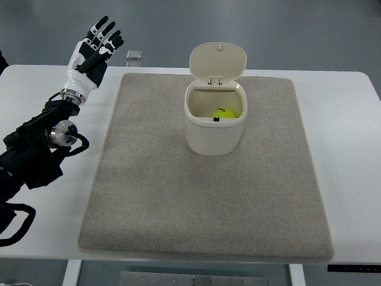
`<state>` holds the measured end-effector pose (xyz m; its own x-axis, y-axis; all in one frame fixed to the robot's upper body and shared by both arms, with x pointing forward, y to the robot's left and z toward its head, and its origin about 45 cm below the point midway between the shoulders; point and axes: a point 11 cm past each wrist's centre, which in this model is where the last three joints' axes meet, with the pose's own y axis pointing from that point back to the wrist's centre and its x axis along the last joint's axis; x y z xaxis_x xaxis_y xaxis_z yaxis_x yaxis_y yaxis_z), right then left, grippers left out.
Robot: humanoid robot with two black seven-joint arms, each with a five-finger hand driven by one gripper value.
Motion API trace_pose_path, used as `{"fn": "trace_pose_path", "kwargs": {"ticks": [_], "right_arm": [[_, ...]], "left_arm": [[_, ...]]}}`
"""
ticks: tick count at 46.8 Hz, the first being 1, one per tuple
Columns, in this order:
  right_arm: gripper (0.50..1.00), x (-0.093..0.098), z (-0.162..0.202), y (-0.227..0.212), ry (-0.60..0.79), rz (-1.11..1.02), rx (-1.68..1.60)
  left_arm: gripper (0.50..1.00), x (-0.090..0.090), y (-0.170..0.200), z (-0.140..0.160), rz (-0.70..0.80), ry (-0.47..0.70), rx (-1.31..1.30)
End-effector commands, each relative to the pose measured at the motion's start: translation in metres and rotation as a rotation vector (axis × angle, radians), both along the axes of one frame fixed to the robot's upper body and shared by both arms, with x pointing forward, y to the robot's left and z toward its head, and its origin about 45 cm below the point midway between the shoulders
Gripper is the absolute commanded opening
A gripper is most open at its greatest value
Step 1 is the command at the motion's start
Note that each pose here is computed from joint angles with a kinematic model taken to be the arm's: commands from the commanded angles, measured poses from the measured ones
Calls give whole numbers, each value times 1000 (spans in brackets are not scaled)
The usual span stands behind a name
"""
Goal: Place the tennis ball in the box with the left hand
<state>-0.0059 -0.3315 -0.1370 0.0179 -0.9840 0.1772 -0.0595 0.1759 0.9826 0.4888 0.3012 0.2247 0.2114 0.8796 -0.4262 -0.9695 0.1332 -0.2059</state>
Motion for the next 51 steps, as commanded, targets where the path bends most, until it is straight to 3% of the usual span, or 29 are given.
{"fn": "trace_pose_path", "kwargs": {"ticks": [1, 32, 51], "right_arm": [[901, 0, 0, 0, 0, 0, -1], [901, 0, 0, 0, 0, 0, 1], [901, 0, 0, 0, 0, 0, -1]], "left_arm": [[872, 3, -2, 5, -3, -11, -1], [876, 16, 9, 44, 15, -84, 9], [879, 17, 5, 43, 11, -77, 23]]}}
